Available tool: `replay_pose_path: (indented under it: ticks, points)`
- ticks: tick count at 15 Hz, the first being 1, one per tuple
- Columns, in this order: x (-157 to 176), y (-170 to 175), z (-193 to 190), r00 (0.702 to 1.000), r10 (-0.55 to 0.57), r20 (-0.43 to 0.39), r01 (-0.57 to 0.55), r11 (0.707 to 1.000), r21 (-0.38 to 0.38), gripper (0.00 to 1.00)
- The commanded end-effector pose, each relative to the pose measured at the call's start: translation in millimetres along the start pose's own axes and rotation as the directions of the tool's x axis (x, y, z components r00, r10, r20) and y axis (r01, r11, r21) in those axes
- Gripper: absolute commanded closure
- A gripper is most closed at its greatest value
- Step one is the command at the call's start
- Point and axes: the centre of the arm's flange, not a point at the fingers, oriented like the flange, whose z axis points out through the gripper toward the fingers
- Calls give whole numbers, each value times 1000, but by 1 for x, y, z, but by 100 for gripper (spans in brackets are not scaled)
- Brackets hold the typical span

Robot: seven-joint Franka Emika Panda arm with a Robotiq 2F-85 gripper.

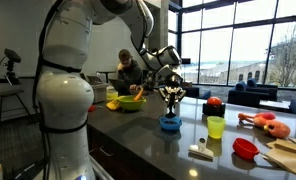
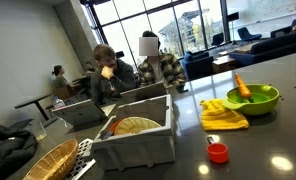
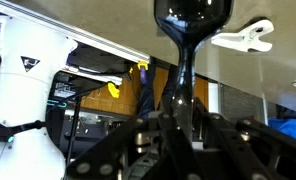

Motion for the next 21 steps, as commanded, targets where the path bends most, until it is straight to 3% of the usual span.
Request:
replay_pose_path:
  ticks: [1, 21]
  points:
    - [-4, -10, -2, 1000, 6, -28, -6, 1000, -3, 94]
    - [-55, -14, 17, 994, -65, -83, 64, 998, -16, 94]
